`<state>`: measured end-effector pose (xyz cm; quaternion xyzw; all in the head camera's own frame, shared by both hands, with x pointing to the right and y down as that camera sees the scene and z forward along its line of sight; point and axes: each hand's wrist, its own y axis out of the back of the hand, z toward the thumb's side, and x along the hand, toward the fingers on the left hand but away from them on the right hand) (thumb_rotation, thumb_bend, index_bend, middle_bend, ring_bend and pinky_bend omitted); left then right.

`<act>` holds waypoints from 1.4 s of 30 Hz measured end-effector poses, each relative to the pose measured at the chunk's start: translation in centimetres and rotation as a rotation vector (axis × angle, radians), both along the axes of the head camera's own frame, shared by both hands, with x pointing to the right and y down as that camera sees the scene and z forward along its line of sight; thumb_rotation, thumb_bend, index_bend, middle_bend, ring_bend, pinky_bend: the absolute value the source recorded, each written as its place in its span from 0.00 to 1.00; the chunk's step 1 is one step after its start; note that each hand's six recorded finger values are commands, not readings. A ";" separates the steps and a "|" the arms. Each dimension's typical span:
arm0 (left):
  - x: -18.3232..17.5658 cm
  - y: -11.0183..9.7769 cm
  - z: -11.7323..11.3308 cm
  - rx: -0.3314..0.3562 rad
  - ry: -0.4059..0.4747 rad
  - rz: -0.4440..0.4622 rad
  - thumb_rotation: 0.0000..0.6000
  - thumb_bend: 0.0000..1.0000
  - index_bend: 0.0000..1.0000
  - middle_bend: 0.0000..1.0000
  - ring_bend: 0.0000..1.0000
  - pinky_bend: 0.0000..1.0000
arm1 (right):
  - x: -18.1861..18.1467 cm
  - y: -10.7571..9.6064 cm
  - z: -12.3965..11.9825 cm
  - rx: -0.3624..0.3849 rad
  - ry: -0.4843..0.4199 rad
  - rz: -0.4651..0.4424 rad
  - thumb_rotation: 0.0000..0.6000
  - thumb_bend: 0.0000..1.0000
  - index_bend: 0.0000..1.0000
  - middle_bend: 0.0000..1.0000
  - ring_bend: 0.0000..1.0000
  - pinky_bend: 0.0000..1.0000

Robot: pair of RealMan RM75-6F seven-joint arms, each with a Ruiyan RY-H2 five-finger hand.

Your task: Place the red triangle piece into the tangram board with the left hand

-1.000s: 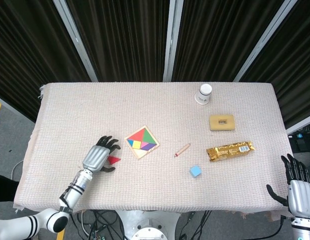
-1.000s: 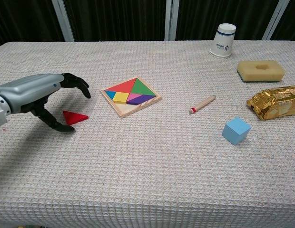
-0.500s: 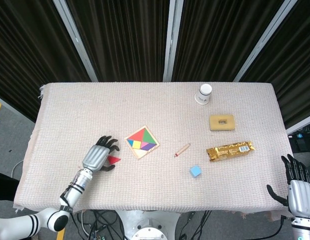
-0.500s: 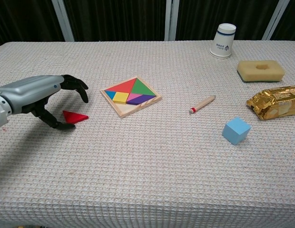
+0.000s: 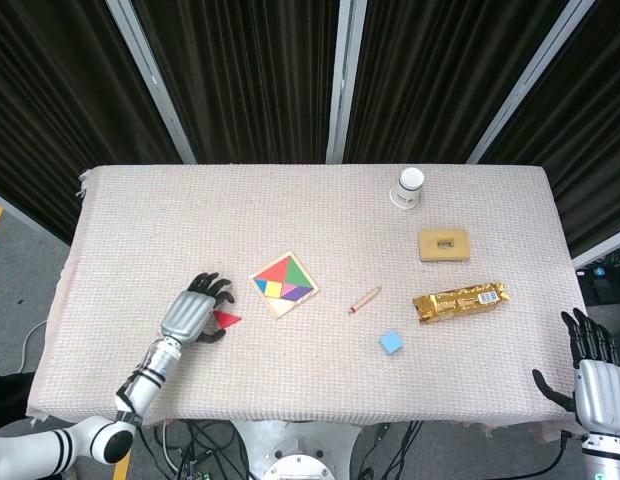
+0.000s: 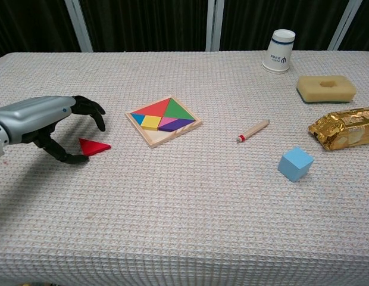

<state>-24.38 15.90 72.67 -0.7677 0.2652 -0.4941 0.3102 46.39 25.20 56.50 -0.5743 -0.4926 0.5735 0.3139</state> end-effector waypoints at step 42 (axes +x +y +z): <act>0.3 0.0 0.6 -0.010 -0.002 -0.007 1.00 0.26 0.51 0.14 0.02 0.05 | 0.3 0.1 0.4 -0.014 0.003 0.013 1.00 0.15 0.00 0.00 0.00 0.02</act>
